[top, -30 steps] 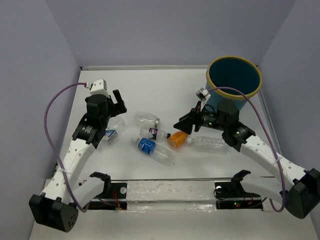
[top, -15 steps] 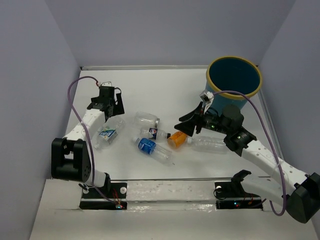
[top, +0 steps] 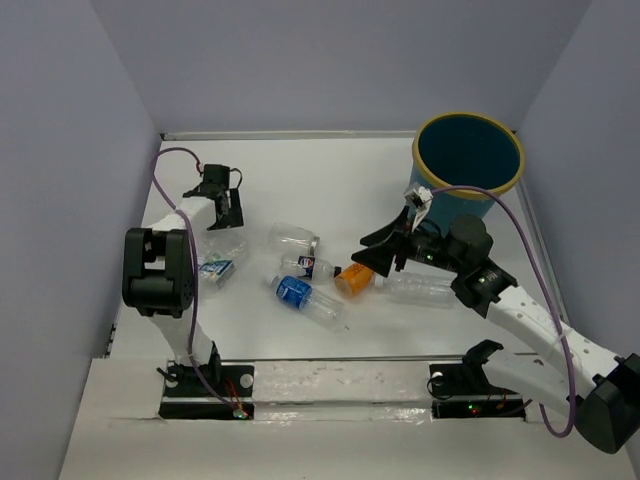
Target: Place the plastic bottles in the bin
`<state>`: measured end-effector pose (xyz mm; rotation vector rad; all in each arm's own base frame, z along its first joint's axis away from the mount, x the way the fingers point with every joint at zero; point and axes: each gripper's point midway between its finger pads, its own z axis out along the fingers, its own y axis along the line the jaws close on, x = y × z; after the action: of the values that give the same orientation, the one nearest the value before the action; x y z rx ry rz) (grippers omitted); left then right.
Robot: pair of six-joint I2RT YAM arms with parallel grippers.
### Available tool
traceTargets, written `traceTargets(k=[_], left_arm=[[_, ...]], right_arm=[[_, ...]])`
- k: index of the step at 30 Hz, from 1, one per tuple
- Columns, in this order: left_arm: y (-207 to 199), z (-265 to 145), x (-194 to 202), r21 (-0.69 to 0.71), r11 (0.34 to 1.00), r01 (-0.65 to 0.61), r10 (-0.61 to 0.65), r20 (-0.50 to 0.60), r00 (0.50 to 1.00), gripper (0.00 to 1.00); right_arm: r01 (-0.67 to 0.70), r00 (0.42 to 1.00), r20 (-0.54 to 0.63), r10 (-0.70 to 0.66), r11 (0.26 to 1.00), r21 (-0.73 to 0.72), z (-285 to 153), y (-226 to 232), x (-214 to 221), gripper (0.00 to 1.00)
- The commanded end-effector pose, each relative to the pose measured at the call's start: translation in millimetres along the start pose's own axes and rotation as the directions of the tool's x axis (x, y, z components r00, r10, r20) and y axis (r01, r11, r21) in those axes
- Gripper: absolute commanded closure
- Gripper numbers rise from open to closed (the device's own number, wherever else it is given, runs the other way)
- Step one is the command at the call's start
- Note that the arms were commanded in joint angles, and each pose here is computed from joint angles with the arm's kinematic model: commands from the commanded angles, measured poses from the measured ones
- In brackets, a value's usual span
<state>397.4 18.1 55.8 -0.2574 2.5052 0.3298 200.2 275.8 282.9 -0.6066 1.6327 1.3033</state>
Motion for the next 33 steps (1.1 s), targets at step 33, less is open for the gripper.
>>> traceTargets(k=[33], left_arm=[[-95, -286, -2, 0.908, 0.365, -0.206, -0.314, 0.328, 0.891, 0.40]], right_arm=[[-0.107, 0.991, 0.073, 0.113, 0.990, -0.087, 86, 11, -46, 0.04]])
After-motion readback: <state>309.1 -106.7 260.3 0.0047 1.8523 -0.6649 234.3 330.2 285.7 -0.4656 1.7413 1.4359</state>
